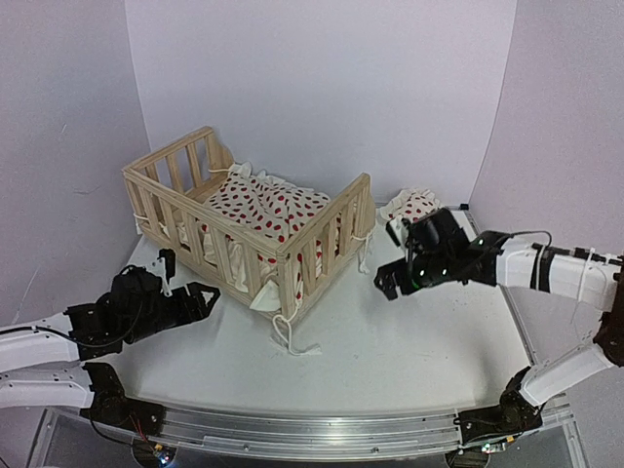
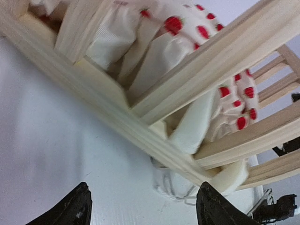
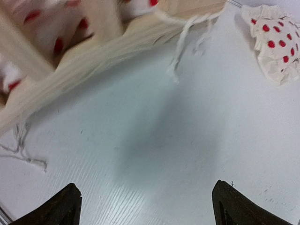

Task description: Set up the pet bed

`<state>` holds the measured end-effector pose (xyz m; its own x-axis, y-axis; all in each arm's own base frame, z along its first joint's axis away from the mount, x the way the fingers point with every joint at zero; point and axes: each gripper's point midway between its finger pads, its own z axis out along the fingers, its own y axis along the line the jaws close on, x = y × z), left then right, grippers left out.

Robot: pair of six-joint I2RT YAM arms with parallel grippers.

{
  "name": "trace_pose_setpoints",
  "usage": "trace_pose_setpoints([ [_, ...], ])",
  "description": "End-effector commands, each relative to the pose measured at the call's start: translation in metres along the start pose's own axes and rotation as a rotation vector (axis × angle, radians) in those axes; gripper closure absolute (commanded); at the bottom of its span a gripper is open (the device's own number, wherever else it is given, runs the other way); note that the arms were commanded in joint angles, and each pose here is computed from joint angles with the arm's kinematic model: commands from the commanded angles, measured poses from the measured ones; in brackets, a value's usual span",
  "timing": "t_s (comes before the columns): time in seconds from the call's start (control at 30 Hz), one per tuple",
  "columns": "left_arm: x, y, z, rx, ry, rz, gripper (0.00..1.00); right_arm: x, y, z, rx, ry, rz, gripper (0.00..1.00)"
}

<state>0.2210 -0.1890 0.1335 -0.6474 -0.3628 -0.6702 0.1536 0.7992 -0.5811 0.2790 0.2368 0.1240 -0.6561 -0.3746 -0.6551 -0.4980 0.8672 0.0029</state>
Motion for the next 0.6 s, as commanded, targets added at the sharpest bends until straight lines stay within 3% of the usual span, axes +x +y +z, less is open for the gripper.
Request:
trace_pose_setpoints([
  [0.0,-0.025,-0.037,-0.021,0.090,0.005,0.070,0.25,-0.069,-0.027,-0.007,-0.192,-0.078,0.008,0.02],
  [0.1,-0.027,-0.054,-0.032,0.176,0.017,0.068,0.27,-0.128,-0.037,-0.007,-0.324,-0.193,-0.072,0.02],
  [0.3,-0.036,-0.100,-0.073,0.455,0.007,0.096,0.26,-0.203,-0.056,-0.018,-0.562,-0.380,-0.167,0.02],
  [0.4,-0.049,-0.112,-0.094,0.536,-0.043,0.093,0.26,-0.202,-0.046,-0.016,-0.644,-0.421,-0.324,0.02],
  [0.57,-0.086,-0.135,-0.108,0.533,-0.097,0.018,0.27,-0.227,-0.036,-0.018,-0.760,-0.496,-0.388,0.02],
])
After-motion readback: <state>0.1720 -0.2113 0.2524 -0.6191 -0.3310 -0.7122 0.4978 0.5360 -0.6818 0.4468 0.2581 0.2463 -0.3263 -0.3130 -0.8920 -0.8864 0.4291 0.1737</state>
